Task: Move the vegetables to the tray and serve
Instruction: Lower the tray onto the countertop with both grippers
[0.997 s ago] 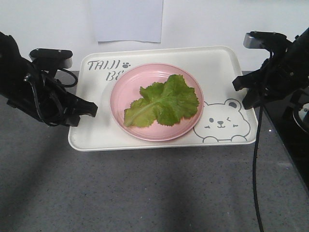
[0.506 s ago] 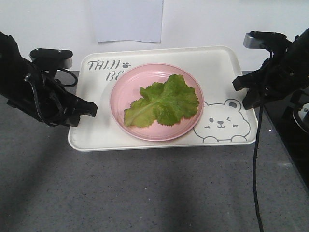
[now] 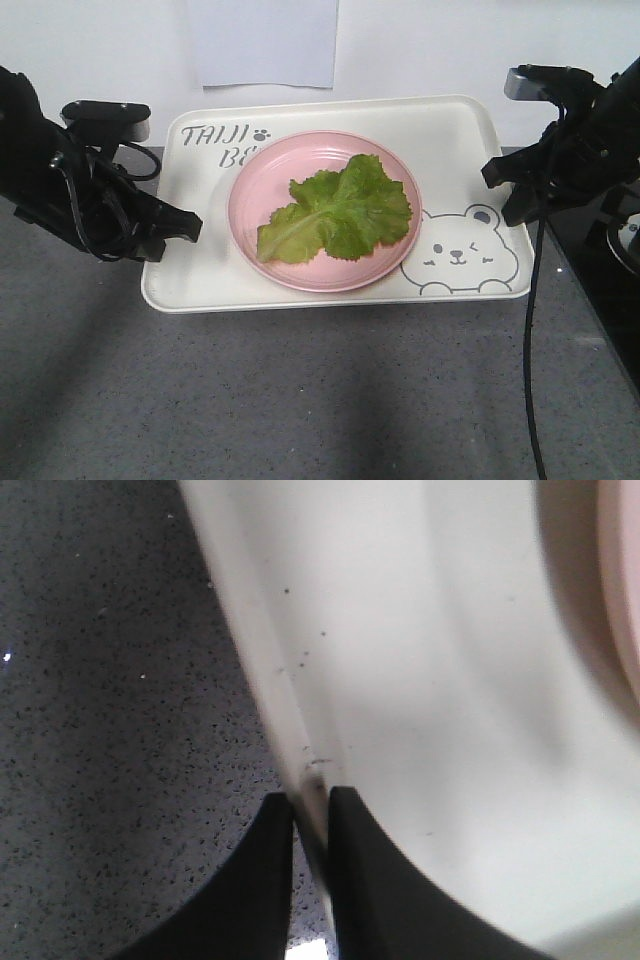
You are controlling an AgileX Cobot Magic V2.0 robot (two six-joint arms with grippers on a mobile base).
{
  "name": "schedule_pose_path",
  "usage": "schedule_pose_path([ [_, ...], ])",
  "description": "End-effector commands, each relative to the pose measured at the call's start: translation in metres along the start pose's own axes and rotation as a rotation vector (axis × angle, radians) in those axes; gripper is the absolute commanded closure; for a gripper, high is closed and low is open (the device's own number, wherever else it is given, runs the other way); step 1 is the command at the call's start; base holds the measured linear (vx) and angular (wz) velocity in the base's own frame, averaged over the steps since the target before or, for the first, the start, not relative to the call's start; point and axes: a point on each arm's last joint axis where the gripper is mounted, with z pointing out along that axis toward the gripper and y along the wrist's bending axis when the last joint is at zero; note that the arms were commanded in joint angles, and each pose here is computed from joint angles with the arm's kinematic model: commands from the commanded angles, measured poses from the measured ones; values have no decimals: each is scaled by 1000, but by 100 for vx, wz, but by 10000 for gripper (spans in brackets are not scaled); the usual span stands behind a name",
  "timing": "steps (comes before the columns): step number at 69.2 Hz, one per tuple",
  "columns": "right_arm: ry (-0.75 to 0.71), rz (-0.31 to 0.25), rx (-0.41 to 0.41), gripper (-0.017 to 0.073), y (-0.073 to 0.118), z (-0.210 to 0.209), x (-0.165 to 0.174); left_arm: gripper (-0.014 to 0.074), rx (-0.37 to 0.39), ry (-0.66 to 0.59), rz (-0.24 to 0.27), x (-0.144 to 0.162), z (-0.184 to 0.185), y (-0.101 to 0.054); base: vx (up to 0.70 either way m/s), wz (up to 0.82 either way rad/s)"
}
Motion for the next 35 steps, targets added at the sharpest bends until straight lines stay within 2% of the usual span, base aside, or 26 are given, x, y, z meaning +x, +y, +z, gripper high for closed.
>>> schedule_pose_path([
  [1,-109,-32,-141,565,27,-28,-3,599,116,-153,-6,-10,-24,-18,0,0],
  [21,-154,-43,-213,565,30,-19,-12,599,6,-173,62,-12,-23,-8,0,0],
  [35,-78,-12,-230,565,22,13,-18,599,-6,-195,69,-14,-24,-7,0,0],
])
